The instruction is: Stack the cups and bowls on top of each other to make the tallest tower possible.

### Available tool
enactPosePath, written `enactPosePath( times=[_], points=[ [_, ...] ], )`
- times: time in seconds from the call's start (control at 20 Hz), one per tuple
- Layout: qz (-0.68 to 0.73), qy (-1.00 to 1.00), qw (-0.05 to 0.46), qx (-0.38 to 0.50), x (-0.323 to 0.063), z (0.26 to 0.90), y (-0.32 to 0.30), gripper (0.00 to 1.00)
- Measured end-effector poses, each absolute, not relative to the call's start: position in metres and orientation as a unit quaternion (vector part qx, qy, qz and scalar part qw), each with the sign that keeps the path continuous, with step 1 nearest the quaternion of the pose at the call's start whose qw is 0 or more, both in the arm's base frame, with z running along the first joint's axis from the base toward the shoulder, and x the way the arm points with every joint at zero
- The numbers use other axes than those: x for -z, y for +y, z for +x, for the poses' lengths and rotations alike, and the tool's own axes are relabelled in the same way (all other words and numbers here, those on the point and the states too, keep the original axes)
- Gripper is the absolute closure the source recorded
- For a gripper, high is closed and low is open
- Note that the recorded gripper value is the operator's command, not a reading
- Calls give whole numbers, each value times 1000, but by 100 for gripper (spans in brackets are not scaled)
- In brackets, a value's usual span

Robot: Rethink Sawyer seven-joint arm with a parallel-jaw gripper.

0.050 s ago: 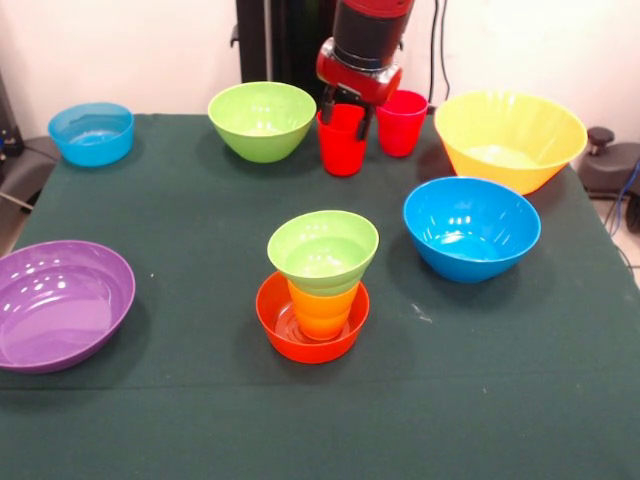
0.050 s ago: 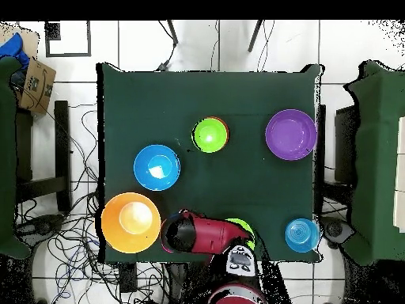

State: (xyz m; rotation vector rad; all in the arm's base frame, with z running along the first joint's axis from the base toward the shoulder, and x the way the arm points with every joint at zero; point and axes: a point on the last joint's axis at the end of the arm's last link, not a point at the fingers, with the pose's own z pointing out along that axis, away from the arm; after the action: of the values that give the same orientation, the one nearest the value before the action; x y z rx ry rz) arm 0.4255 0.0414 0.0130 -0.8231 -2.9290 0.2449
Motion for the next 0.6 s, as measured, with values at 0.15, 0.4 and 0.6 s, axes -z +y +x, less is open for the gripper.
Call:
enactPosePath(
  times=[0.15, 0.4, 0.6],
  points=[
    [-264, -960, 53, -81, -9, 418, 48, 0],
    [-244, -964, 61, -84, -4, 409, 66, 0],
    [-236, -966, 61, -85, -4, 408, 72, 0]
  ],
)
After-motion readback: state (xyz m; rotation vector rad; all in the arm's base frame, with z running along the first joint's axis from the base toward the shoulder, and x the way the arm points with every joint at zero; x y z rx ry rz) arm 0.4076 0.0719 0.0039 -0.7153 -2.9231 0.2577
